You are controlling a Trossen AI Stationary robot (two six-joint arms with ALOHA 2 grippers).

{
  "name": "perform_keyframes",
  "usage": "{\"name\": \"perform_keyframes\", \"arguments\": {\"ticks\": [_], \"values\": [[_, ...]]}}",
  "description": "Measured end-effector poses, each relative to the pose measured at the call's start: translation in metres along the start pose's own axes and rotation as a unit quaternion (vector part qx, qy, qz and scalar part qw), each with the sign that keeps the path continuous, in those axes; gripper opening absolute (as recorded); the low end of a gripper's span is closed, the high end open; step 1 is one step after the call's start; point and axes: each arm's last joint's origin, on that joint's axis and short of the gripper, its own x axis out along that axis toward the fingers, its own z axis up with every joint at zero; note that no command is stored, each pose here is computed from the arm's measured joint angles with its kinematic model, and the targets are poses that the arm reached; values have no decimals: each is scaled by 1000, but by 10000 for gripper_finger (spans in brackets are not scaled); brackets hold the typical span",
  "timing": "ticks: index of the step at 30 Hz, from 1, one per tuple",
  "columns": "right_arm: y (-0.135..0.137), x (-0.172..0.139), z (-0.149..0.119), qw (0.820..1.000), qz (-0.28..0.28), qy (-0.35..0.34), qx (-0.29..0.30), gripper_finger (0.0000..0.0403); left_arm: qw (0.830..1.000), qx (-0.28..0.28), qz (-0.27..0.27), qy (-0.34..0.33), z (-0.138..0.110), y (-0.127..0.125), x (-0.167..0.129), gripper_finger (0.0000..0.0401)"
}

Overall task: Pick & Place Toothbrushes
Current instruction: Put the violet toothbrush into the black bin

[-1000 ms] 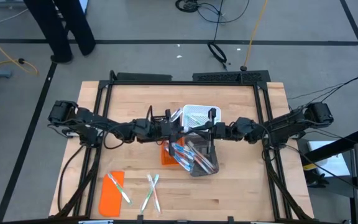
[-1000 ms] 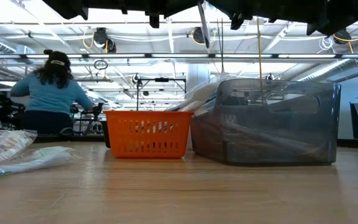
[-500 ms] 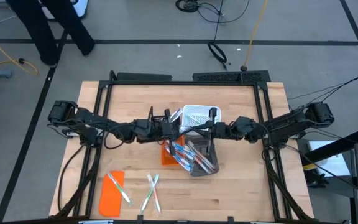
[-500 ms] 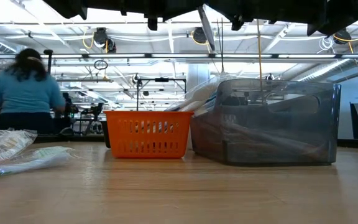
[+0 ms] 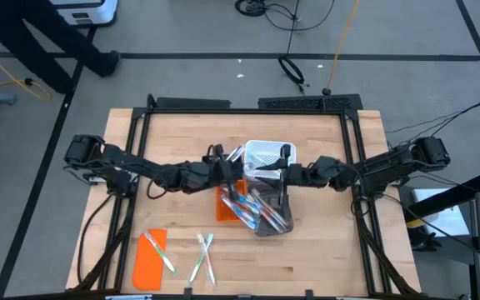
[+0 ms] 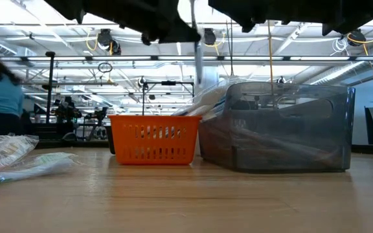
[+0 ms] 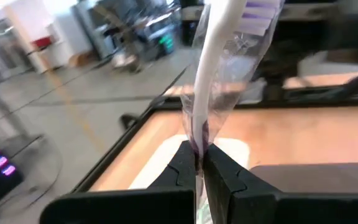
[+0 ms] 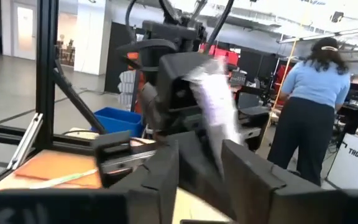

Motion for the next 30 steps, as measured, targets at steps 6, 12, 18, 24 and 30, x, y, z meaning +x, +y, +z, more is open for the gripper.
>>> {"name": "perform_keyframes", "arguments": {"ticks": [6,12,18,24,30], "values": [[1,0,-4,1000,3,19,12,141,995,-41,53,75,-4,20,-8,1],[1,0,-5,1000,3,25,11,134,979,-99,87,158,-10,45,-21,1],[1,0,-7,999,4,32,10,131,951,-156,107,244,-28,61,-27,0],[1,0,-7,999,5,37,10,130,929,-191,63,309,-39,70,-28,0],[2,-1,-10,999,7,47,8,130,908,-205,60,359,-49,83,-30,0]]}}
